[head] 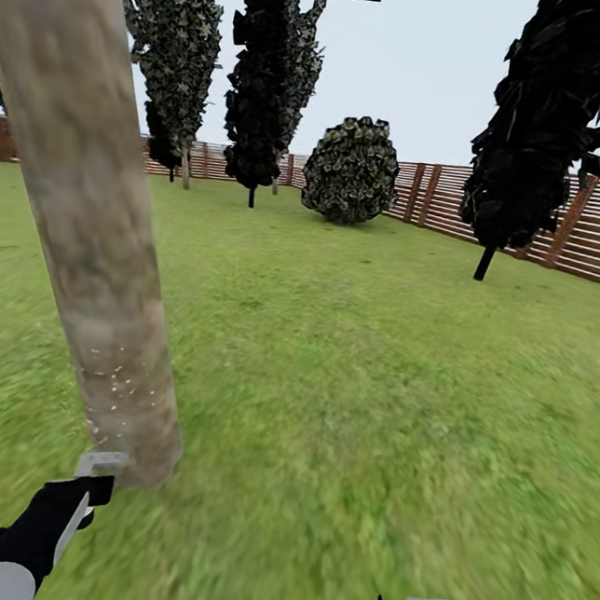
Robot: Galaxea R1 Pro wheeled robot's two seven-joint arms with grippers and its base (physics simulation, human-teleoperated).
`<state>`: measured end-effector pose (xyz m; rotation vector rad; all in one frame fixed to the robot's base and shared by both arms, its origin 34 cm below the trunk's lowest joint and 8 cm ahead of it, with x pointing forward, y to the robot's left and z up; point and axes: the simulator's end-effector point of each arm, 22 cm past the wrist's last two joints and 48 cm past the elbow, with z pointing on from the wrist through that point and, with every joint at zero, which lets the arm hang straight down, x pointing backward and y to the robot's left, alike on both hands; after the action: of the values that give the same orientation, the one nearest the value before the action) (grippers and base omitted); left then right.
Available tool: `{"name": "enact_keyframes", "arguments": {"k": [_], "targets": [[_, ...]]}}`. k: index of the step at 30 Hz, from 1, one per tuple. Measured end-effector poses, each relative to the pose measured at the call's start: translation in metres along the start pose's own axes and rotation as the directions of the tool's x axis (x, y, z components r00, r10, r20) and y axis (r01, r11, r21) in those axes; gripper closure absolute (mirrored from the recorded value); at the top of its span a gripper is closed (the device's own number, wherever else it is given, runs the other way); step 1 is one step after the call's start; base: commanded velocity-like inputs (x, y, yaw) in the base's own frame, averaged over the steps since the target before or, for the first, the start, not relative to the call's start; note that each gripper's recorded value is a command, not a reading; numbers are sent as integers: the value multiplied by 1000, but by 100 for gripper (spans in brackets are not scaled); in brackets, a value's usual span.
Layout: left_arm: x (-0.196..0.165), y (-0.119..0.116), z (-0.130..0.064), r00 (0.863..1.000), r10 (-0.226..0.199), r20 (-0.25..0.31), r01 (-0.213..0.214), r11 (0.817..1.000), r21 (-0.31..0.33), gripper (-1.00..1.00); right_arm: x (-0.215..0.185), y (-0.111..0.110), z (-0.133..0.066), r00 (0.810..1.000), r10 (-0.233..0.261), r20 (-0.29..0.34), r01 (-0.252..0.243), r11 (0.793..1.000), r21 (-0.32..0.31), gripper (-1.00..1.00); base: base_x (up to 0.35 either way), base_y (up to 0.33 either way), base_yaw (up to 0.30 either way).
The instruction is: In the garden, pick up the pesticide atomizer on the floor and spray pesticide onto both trees until each tree trunk is fully covered.
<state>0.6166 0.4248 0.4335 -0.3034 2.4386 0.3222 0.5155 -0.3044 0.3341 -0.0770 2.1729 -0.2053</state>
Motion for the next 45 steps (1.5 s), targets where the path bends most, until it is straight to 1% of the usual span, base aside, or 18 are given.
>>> {"name": "enact_keyframes", "arguments": {"k": [5, 11, 14, 16, 23, 25, 28, 33, 39, 45], "targets": [[0, 1, 0, 1000, 4, 0, -4, 1000, -7, 100, 0, 0, 0, 1000, 0, 0, 0, 1000, 0, -100, -59, -273, 243], [0, 2, 0, 1000, 10, 0, -10, 1000, -9, 100, 0, -1, 0, 1000, -1, 0, 1, 1000, 1, -100, -18, -274, 25], [0, 12, 1, 1000, 8, -1, -8, 1000, -27, 100, 0, -1, 0, 1000, -1, 0, 1, 1000, 1, -100, 76, -275, 1], [-1, 19, 0, 1000, 10, 1, -10, 998, -63, 100, 0, -1, 0, 1000, -1, 0, 1, 1000, 1, -100, 83, -275, 0], [0, 13, 0, 1000, 7, 0, -7, 998, -59, 100, 0, -1, 0, 1000, -1, 0, 1, 1000, 1, -100, 144, -259, 1], [0, 18, 0, 1000, 4, -1, -4, 998, -66, 100, 0, -1, 0, 1000, -1, 0, 1, 1000, 1, -100, 205, -221, 118], [0, 30, 1, 1000, 0, -2, -1, 997, -82, 100, 0, -1, 0, 1000, -1, 0, 1, 1000, 1, -100, 221, -206, 252], [9, 28, 1, 1000, -2, -16, 1, 997, -79, 100, 0, -1, 0, 1000, 0, 0, 0, 1000, 1, -100, 51, -43, 276], [11, 25, 1, 1000, 0, -19, -2, 997, -75, 100, 0, -1, 0, 1000, -1, 1, 1, 1000, 1, -100, 7, -1, 273], [10, 24, 0, 1000, 12, -18, -13, 997, -76, 100, 0, -1, 0, 1000, -1, 2, 1, 1000, 1, -100, 257, -100, 37]]}}
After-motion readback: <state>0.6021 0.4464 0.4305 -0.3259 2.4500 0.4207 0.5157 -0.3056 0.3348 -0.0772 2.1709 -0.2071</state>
